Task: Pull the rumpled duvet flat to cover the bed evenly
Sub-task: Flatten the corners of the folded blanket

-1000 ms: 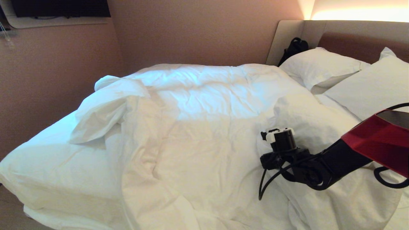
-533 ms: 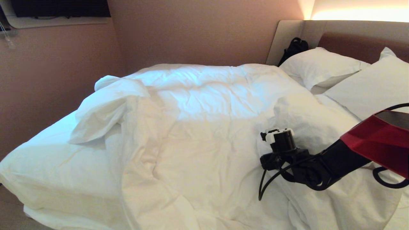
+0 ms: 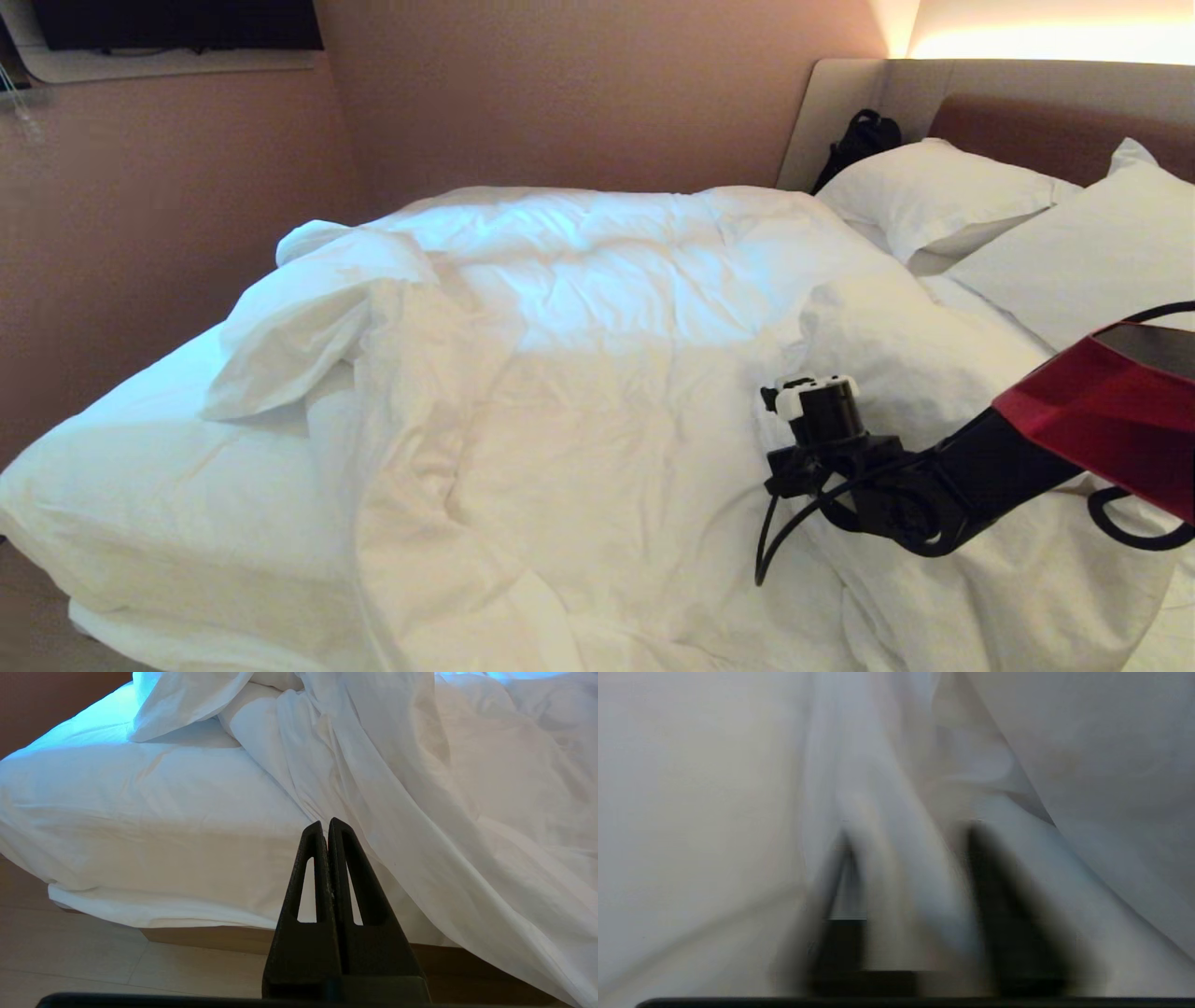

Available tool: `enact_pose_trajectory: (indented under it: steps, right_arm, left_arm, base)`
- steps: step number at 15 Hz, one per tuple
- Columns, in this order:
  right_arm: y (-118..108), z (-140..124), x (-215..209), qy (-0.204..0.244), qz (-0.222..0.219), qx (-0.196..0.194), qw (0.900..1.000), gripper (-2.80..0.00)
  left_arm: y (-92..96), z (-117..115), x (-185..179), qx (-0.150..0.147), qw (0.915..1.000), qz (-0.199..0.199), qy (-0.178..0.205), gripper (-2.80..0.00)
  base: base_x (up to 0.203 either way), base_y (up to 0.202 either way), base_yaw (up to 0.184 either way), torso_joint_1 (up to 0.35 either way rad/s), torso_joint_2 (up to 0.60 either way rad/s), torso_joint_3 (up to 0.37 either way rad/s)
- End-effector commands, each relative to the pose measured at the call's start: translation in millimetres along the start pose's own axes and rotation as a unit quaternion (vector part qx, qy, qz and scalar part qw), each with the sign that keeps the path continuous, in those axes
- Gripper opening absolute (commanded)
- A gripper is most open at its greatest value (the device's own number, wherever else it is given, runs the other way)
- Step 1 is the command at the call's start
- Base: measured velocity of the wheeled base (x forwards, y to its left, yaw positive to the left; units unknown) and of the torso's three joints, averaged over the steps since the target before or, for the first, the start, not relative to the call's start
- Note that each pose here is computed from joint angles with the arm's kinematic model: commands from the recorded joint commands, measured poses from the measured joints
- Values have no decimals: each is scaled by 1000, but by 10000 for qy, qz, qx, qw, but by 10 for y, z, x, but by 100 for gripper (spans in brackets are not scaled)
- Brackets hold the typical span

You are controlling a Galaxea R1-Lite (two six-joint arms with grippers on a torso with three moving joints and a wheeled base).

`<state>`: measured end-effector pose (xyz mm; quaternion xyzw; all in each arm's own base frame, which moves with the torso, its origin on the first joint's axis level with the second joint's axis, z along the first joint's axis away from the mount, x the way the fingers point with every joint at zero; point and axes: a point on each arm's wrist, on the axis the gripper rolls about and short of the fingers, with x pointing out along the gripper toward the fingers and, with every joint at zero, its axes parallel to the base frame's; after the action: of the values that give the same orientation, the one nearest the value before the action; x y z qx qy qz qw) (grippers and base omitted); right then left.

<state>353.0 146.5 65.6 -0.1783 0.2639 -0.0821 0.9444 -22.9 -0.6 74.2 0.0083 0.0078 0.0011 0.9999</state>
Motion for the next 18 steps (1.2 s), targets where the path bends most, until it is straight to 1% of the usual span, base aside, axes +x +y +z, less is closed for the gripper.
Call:
enact_pose_trajectory:
  steps: [1,18]
  right_arm:
    - [-2,8,-5,-21,-17,18,10000,-280]
    - [-46,68,-61,-113,-45,77,9999,-280]
  left_arm:
    - [0,-1,0,0,10000,0,-1,-280]
    - [0,-1,0,0,10000,-4,-1,-280]
  base:
    - [0,0,0,0,0,0]
    - [0,0,0,0,0,0]
